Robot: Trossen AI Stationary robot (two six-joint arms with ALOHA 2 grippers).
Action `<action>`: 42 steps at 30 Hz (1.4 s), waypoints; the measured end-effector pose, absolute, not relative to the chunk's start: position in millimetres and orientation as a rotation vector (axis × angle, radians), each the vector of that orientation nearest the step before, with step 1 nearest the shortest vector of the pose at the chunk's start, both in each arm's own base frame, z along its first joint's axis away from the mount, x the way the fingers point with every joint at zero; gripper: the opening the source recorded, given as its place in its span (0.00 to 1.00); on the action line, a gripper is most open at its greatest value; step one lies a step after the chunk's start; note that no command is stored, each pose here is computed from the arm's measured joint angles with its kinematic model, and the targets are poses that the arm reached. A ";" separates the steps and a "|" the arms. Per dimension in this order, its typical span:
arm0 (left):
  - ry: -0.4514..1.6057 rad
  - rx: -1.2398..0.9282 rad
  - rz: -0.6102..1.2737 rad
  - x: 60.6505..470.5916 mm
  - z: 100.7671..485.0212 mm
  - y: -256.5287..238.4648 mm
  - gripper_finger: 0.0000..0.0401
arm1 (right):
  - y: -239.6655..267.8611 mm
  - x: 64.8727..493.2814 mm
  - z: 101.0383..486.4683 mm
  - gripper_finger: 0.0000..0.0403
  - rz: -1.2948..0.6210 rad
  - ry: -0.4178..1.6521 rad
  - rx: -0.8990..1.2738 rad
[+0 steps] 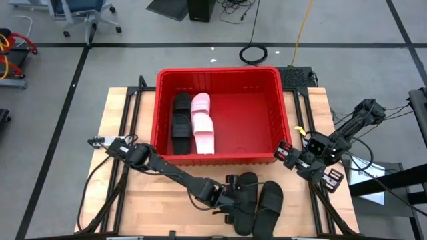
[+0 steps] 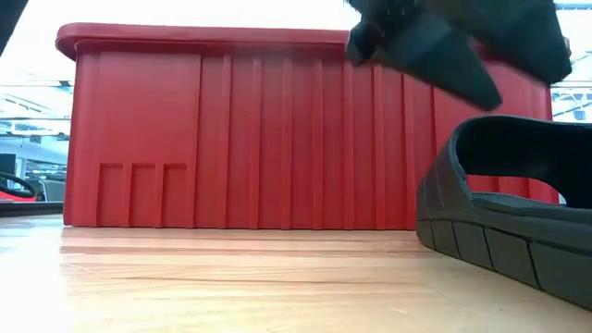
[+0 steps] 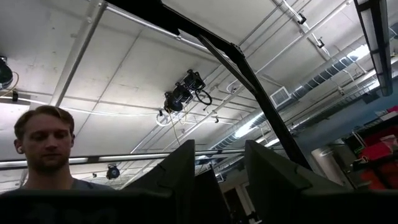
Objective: Pick and place slides into bin
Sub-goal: Put the black slide into the red bin
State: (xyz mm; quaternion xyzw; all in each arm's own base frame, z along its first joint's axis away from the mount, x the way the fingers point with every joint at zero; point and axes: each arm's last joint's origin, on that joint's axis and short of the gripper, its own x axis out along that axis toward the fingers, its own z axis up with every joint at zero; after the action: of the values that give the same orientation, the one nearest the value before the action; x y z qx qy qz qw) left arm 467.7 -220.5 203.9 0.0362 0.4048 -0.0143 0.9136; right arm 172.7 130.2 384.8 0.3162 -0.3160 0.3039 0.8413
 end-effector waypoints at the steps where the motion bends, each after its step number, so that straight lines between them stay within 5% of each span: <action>1: 0.839 0.073 -0.041 469.7 198.9 -220.5 0.50 | 130.1 172.7 384.8 0.32 0.642 -0.668 0.668; 6: 0.859 0.079 -0.082 472.7 187.9 -222.1 0.50 | 130.0 172.8 384.8 0.32 0.641 -0.667 0.668; 28: 0.892 0.249 0.260 465.0 173.1 -209.4 0.50 | 131.9 175.1 381.8 0.32 0.639 -0.625 0.660; 42: 0.969 0.216 0.339 476.8 169.2 -165.4 0.49 | 131.8 175.1 381.8 0.32 0.638 -0.625 0.660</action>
State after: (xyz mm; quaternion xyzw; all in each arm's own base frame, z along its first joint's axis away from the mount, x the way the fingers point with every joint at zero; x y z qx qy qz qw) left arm 476.8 -165.4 169.2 0.1032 0.4625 0.1619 0.8656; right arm 175.1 131.8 381.8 0.3134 -0.2968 0.3027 0.8497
